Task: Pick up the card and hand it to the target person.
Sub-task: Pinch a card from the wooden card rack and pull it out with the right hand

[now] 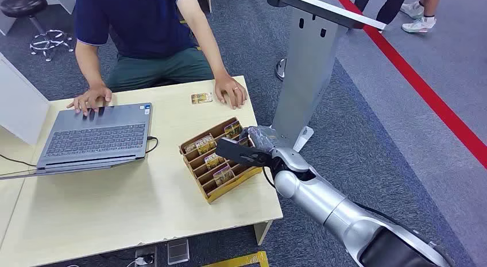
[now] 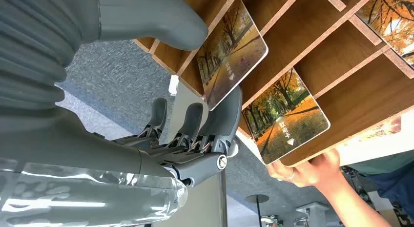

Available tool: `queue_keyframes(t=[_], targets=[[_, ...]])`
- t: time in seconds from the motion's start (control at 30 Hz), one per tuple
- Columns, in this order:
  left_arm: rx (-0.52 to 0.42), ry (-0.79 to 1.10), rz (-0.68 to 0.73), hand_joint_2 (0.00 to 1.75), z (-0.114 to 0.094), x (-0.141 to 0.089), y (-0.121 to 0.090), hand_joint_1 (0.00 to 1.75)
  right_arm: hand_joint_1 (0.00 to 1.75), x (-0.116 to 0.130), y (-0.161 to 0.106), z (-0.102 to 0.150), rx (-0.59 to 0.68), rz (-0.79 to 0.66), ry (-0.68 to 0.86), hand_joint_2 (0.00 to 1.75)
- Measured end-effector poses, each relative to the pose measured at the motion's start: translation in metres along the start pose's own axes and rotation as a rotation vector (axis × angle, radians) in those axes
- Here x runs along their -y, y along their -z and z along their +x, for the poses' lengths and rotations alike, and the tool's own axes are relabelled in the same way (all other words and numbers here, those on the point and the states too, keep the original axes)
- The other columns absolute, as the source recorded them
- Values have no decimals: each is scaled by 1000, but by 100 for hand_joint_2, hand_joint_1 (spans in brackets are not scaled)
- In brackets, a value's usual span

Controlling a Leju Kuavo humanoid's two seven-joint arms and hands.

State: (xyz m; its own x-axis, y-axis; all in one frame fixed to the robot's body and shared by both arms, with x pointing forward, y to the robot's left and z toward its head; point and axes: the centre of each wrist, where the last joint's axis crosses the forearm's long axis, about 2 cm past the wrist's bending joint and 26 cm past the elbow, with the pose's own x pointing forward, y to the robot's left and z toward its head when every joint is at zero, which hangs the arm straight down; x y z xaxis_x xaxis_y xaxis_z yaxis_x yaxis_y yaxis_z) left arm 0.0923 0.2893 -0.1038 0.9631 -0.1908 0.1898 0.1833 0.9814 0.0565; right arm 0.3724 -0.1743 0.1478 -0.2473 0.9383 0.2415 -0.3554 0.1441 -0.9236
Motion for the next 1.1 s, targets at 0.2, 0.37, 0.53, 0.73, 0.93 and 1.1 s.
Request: queue_keyframes(t=[0.2,0.37,0.53,0.73,0.93,1.1], targets=[[-2,4,0,175,0,0,0,0,84,0,0,0,1,-3,-2,175],[1,7,1,175,2,0,0,0,83,1,-1,3,12,-13,-13,175],[3,8,2,175,3,-1,0,0,86,3,-2,6,23,-19,-15,175],[4,8,2,175,3,-1,0,0,85,3,-2,7,25,-21,-15,175],[4,8,2,175,3,-1,0,0,81,3,-2,7,23,-21,-17,175],[4,8,2,175,3,-1,0,0,82,3,-2,7,23,-20,-18,175]])
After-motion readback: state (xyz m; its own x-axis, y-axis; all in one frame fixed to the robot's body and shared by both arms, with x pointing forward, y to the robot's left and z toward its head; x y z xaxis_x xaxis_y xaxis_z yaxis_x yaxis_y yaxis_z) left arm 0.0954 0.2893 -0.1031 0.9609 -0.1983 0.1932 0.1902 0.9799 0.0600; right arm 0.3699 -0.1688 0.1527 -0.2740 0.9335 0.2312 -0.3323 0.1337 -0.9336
